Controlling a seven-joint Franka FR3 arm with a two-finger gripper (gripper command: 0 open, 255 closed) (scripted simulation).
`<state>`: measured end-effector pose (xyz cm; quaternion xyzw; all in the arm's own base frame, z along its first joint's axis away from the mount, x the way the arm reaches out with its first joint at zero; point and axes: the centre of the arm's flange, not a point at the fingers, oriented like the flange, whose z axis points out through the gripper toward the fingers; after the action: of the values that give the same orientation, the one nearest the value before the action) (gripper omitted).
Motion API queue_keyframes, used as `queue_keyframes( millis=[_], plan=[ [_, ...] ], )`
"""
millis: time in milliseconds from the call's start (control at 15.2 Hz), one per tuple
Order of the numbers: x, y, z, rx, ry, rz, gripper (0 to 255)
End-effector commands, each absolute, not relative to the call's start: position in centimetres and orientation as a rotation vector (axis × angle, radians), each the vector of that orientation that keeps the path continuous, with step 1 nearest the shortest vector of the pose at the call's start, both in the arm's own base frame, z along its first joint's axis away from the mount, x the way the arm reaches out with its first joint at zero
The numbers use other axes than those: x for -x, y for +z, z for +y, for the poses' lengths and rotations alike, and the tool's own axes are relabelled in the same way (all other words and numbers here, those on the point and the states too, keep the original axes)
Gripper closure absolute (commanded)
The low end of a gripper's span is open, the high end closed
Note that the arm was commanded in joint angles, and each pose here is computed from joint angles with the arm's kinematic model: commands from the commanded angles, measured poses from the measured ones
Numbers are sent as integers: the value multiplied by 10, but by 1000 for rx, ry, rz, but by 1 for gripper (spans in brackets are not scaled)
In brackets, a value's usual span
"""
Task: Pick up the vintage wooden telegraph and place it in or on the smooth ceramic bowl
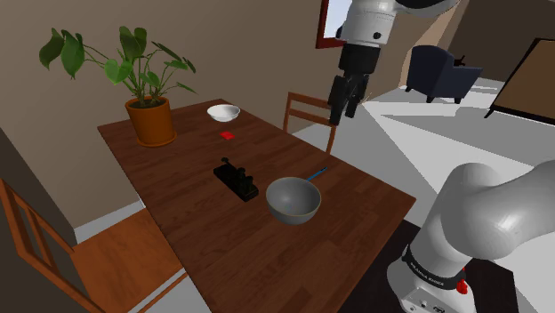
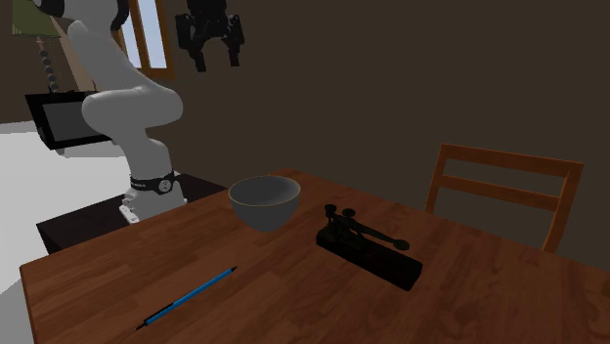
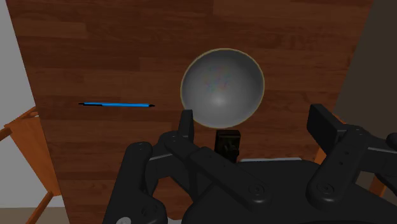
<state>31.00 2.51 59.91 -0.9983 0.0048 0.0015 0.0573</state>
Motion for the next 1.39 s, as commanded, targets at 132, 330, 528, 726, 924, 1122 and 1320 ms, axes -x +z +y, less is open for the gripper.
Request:
queue_keyframes(
  millis=[132,330,528,726,924,1122,1320],
  plan=[
    [-330,582,30,3035,0,18,0],
    [-359,558,37,3047,-6,22,0],
    [-389,533,44,3059,-13,27,0],
    [-419,508,50,3071,-19,31,0],
    [-448,483,56,3084,-26,36,0],
    [-478,458,62,3096,-32,40,0],
    [-509,434,67,3108,-39,45,0]
  ],
)
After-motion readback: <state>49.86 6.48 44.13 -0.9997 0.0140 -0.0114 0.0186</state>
